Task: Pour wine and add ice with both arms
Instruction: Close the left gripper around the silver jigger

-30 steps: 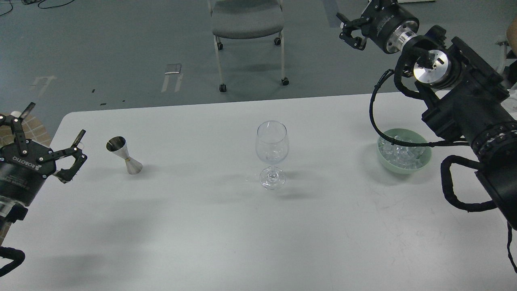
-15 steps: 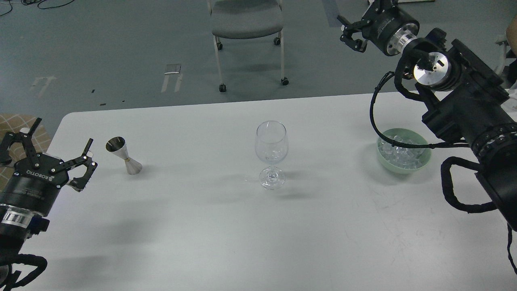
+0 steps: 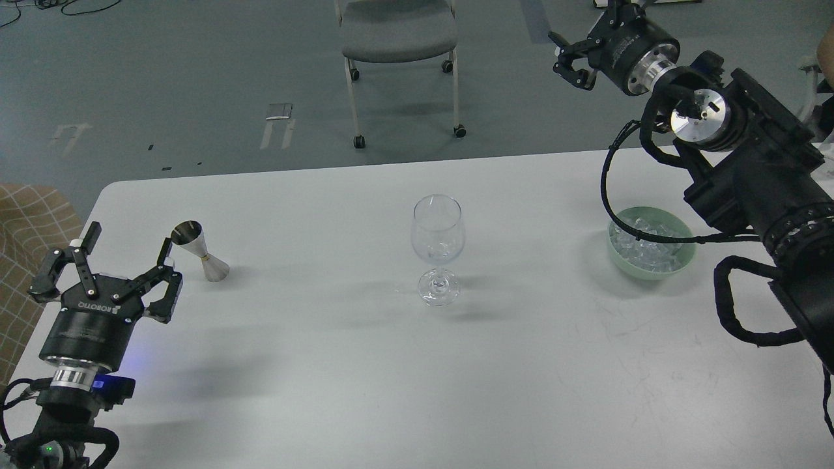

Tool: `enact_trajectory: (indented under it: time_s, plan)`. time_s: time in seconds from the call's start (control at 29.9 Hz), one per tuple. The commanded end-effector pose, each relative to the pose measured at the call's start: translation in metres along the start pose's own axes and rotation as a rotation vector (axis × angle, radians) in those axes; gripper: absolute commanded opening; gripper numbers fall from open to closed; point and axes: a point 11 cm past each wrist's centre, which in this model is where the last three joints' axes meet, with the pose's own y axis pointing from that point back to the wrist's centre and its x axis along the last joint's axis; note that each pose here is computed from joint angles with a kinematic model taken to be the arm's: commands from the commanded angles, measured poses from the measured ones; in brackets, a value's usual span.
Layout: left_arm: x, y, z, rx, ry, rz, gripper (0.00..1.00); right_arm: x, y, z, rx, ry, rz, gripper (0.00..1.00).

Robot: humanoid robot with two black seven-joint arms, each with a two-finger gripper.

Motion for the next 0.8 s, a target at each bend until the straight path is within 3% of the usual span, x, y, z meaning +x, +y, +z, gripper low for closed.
enact_trajectory:
  time_s: [0.0,0.13,0.47,0.77]
  plan:
    - [0.012,0.004,-0.008,-0.011,0.029,0.062,0.87,0.000,0.000,0.000,-0.002,0.000,0.000,1.00]
    - [0.025,0.009,-0.024,-0.020,0.076,0.113,0.86,0.007,0.003,0.000,-0.007,0.006,0.020,1.00]
    - [0.054,0.009,-0.023,-0.038,0.074,0.241,0.86,0.021,0.010,0.002,-0.012,0.008,0.052,1.00]
    - [0.062,-0.008,-0.035,-0.039,0.119,0.248,0.62,0.022,0.010,0.003,-0.012,0.008,0.055,1.00]
